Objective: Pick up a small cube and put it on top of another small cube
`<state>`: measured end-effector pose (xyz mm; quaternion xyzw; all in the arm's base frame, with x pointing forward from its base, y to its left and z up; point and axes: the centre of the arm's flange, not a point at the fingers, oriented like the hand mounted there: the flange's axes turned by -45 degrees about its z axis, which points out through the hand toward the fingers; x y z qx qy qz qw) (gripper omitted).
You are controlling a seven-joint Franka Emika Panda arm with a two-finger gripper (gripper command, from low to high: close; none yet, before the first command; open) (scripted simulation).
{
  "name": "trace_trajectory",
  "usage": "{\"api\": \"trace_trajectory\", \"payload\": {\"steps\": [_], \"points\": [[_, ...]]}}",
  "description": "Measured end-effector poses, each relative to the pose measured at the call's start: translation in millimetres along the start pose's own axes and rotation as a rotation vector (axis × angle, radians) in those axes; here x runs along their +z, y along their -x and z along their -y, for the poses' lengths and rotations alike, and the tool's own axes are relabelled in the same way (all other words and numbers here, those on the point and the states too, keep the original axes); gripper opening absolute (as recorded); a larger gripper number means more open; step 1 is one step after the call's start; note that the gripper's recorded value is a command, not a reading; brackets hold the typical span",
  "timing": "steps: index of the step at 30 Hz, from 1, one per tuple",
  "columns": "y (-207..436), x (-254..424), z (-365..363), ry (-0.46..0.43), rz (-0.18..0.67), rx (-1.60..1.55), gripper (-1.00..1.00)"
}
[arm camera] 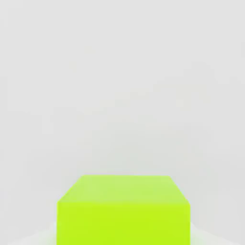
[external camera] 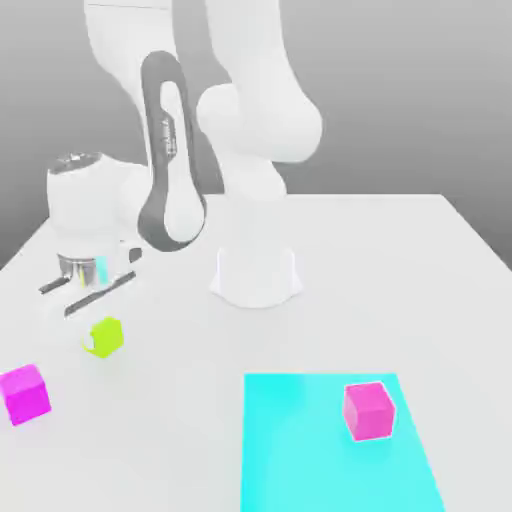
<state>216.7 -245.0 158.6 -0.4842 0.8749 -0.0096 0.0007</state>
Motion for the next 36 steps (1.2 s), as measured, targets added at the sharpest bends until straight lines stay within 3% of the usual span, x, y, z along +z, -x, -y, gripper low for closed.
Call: {"api": "trace_trajectory", "payload": {"steps": [12,25,32,33,36], "points": [[-1.0,-30.2,-12.2,0.014,0.006,-0.005,-1.0],[-12.9,-78.0,128.6,0.019,0.014,0.013,-1.0],[-16.5,-31.3,139.7,0.012,0.007,0.022,-1.0],[-15.8,-22.8,138.8,0.014,0.007,0.02,1.0],[-15.8,-22.8,138.8,0.014,0.007,0.02,1.0]]}}
